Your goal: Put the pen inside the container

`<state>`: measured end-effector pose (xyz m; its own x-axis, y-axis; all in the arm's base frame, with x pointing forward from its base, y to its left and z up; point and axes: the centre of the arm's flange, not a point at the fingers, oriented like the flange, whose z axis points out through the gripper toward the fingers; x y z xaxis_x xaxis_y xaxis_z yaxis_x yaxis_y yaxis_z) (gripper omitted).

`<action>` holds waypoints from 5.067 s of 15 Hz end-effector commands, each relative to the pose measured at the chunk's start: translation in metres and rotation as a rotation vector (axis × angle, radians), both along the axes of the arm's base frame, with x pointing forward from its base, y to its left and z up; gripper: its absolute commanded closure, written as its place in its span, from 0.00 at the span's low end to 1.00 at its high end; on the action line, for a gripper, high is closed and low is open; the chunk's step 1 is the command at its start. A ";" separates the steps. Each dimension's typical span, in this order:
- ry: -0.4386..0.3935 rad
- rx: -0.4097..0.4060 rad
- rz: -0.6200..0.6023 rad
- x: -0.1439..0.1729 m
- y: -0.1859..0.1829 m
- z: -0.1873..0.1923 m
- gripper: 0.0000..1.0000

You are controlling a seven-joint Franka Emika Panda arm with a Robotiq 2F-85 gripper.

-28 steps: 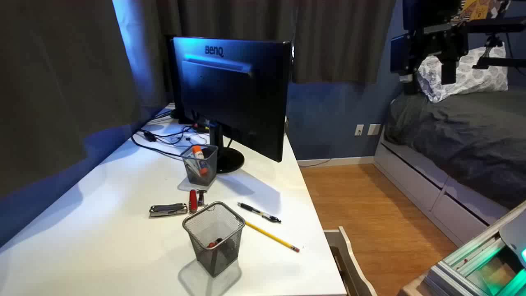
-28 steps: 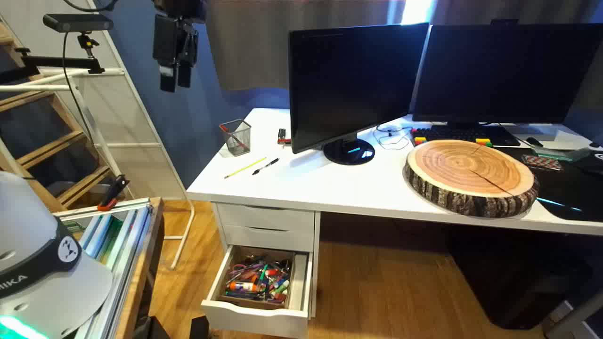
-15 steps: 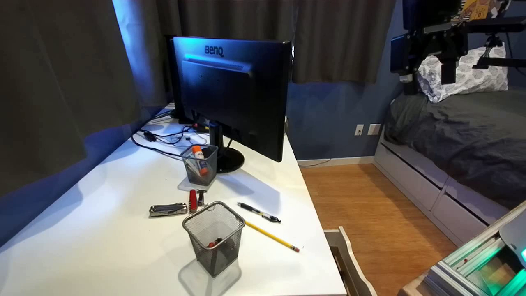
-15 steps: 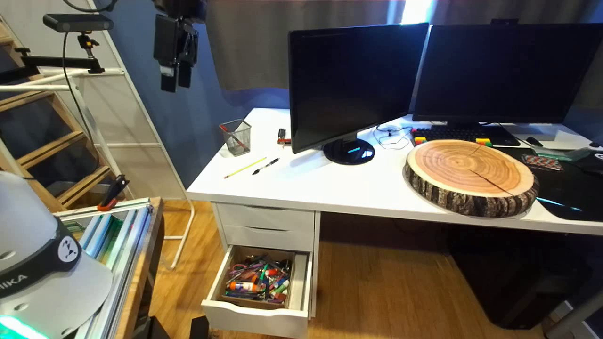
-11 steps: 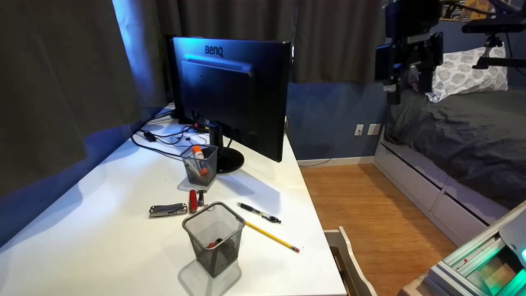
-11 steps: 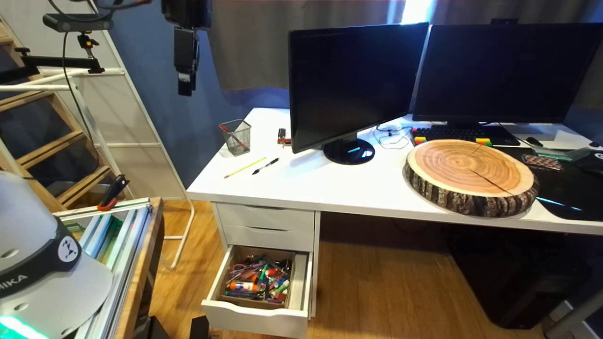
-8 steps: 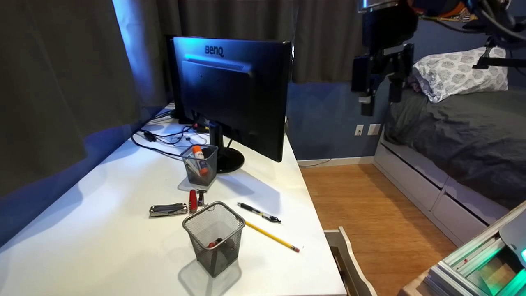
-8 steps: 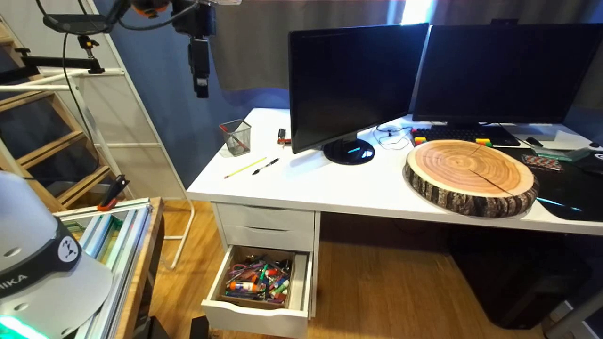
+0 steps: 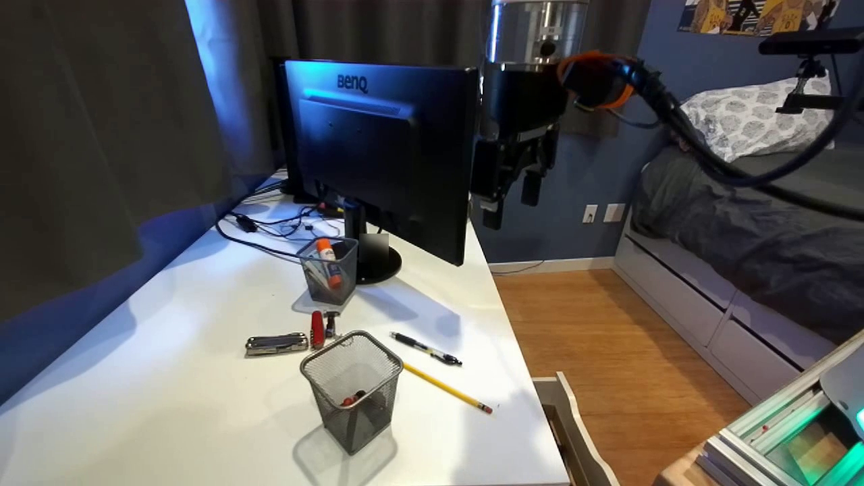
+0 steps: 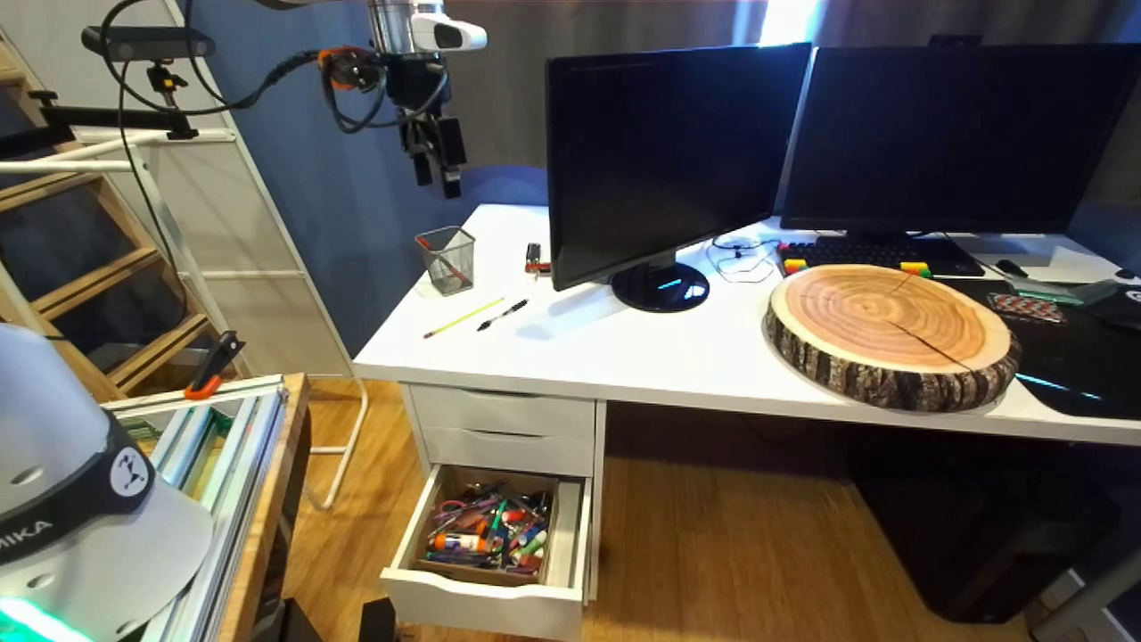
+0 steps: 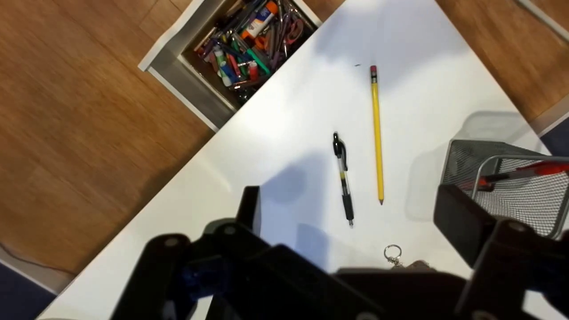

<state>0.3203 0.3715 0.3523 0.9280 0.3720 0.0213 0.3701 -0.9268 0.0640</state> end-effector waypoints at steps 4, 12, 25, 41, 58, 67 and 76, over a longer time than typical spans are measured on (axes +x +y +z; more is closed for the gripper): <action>0.015 0.006 0.007 0.006 0.007 -0.005 0.00; -0.087 0.060 0.164 0.062 0.036 -0.075 0.00; -0.061 0.135 0.281 0.059 0.044 -0.102 0.00; -0.131 0.112 0.230 0.066 0.059 -0.168 0.00; -0.034 0.068 0.299 0.052 0.056 -0.218 0.00; -0.153 0.103 0.334 0.088 0.073 -0.230 0.00; -0.174 0.103 0.358 0.109 0.079 -0.250 0.47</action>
